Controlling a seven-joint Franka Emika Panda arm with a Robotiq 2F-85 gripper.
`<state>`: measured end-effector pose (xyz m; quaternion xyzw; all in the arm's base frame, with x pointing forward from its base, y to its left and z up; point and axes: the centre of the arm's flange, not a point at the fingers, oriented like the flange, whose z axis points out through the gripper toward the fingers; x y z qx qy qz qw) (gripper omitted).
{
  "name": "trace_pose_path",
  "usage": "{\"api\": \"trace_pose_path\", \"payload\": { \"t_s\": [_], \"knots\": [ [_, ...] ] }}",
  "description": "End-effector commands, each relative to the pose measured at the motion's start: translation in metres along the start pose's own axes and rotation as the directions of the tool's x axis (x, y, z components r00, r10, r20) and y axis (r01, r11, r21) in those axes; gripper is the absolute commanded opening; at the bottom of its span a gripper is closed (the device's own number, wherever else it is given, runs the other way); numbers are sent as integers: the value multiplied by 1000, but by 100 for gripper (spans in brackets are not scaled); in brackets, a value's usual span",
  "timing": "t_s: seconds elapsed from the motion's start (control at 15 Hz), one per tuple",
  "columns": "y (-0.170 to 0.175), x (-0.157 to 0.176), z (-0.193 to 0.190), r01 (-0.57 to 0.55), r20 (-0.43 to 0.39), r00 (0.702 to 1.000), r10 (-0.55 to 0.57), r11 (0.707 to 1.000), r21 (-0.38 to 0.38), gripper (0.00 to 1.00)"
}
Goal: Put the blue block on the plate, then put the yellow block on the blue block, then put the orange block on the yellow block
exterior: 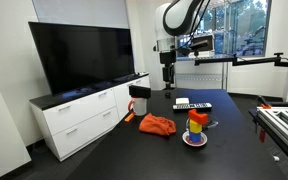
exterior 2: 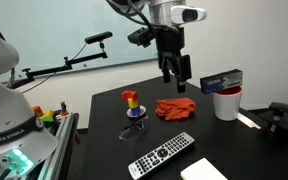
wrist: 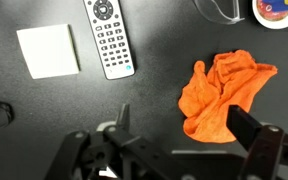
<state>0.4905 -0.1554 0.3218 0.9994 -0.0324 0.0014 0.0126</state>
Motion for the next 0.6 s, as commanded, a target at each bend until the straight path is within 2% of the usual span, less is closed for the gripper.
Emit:
{"api": "trace_pose_path", "payload": {
  "t_s": [0.0,0.53],
  "knots": [
    [0,5,-11,-21,-10,1000,21,1000,16,100],
    [1,5,-12,-24,-8,1000,25,1000,15,100]
  ]
}}
